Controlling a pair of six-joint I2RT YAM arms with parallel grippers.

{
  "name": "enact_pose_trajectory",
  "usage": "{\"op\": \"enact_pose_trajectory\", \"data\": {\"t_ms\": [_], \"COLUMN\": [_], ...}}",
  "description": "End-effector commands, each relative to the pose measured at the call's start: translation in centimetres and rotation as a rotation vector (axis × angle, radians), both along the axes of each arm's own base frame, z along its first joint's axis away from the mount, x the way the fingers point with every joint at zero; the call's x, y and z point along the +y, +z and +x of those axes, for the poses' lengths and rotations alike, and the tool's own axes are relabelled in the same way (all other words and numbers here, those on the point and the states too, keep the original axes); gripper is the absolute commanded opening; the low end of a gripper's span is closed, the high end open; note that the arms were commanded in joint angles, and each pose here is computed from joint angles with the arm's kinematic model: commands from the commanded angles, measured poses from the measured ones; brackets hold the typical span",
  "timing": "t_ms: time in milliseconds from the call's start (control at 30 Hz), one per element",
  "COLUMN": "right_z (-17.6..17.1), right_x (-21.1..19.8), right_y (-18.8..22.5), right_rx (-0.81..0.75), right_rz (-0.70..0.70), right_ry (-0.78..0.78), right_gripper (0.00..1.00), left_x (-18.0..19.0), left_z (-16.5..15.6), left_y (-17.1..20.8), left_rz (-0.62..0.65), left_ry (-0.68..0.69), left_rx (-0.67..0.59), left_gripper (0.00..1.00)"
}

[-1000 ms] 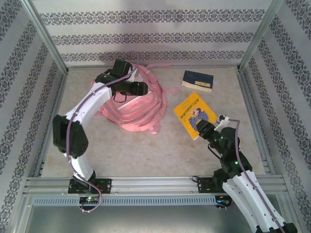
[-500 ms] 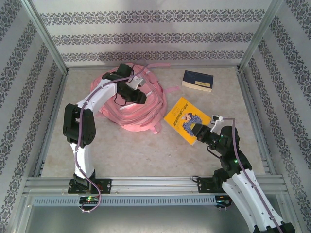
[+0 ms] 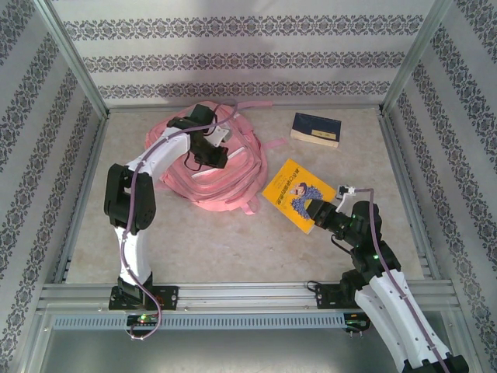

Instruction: Pack the student bag

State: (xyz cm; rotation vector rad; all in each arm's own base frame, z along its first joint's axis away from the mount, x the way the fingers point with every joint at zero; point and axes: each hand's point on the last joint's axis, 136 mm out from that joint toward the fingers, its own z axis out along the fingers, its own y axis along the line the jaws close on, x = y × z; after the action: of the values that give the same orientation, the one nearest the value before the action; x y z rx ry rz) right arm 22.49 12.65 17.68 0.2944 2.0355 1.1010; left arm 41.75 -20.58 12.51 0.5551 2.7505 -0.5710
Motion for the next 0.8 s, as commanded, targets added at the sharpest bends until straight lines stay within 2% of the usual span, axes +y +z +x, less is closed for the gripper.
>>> {"op": "enact_pose_trajectory", "data": {"t_ms": [0, 200, 400, 600, 767], "right_z": [0.1, -0.3, -0.4, 0.4, 1.6], "right_x": [0.2, -0.1, -0.3, 2.1, 4.0], "right_y": [4.4, 5.9, 7.1, 7.3, 9.4], "right_rx": [-0.136, -0.134, -0.081, 0.056, 0.079], "right_rz": [0.013, -0.021, 0.029, 0.225, 0.343], "right_ry": [0.025, 0.025, -0.008, 0.079, 0.154], "right_gripper": [0.0, 0.0, 0.0, 0.0, 0.0], "left_x": [-1.0, -2.8, -2.7, -2.6, -3.6], "left_z": [0.2, -0.2, -1.9, -2.7, -3.1], "left_y": [3.0, 12.2, 19.7, 23.3, 23.9], "left_rz": [0.031, -0.127, -0.256, -0.466, -0.545], "left_ry": [-0.02, -0.014, -0.018, -0.017, -0.057], "left_rx": [-0.076, -0.223, -0.346, -0.333, -0.304], "left_gripper": [0.0, 0.0, 0.0, 0.0, 0.0]}}
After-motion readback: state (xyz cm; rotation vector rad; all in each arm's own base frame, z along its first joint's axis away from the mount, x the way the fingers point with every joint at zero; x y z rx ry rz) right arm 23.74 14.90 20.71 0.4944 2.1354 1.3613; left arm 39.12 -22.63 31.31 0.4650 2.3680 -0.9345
